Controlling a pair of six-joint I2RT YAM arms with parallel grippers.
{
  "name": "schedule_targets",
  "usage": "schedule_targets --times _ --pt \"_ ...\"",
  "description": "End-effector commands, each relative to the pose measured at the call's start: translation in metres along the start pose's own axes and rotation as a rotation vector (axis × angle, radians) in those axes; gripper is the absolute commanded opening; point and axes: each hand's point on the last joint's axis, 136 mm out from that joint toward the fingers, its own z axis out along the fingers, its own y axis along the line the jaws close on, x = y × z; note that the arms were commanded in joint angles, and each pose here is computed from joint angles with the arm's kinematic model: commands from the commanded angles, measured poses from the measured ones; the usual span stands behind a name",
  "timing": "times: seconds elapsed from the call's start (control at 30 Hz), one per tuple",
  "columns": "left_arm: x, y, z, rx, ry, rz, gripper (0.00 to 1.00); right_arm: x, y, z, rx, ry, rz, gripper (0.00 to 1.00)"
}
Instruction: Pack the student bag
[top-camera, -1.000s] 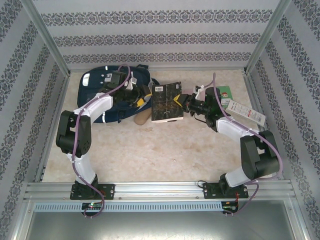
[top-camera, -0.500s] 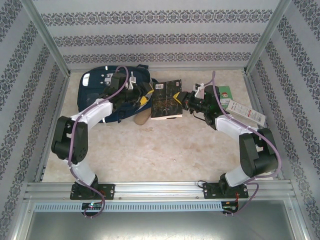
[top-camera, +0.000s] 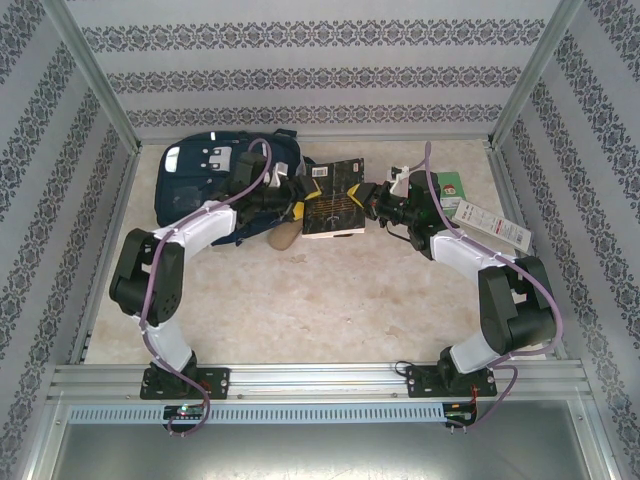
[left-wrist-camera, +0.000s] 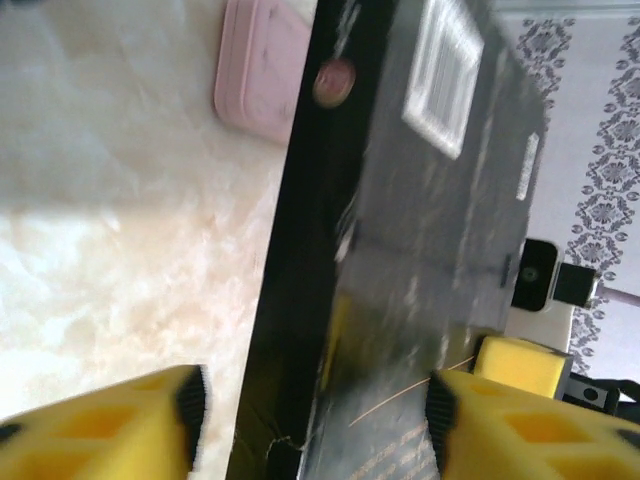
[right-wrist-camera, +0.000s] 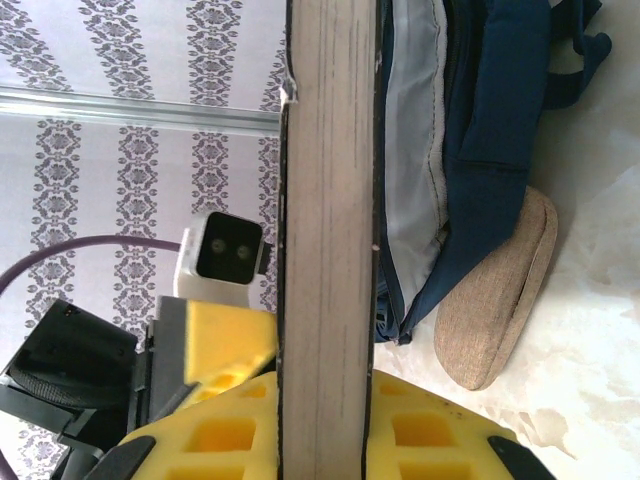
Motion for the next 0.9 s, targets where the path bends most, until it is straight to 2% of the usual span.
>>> schedule_targets --times 0.0,0.03,0.07,0.1,0.13,0.27,0.37,0.57,0.87 --pt "0.007 -0.032 -0.001 0.109 0.03 0.053 0.31 0.0 0.042 -0.004 -0.115 0.005 -0.087 0.0" --pt "0.006 -0.039 -0.004 0.124 0.021 0.062 0.18 0.0 0.041 -0.004 -0.113 0.009 -0.086 0.04" --pt "0.005 -0.045 -0.007 0.133 0.012 0.076 0.06 0.002 0.04 -0.004 -0.113 0.015 -0.087 0.18" --pt "0.004 -0.05 -0.01 0.139 0.005 0.087 0.0 0.002 0.038 -0.005 -0.108 0.017 -0.082 0.36" --pt "0.003 -0.054 -0.013 0.145 -0.001 0.095 0.0 0.002 0.036 -0.005 -0.104 0.019 -0.077 0.48" --pt "0.001 -0.082 -0.024 0.224 -0.003 0.118 0.0 0.003 0.032 -0.006 -0.101 0.03 -0.072 0.64" --pt "0.001 -0.097 -0.027 0.28 0.0 0.127 0.0 0.004 0.031 -0.005 -0.111 0.044 -0.064 0.73" --pt "0.002 -0.116 -0.034 0.363 0.001 0.144 0.0 0.007 0.021 0.001 -0.101 0.062 -0.032 0.81" --pt "0.001 -0.129 -0.036 0.414 0.004 0.152 0.0 0.016 0.024 0.011 -0.133 0.108 -0.009 0.81"
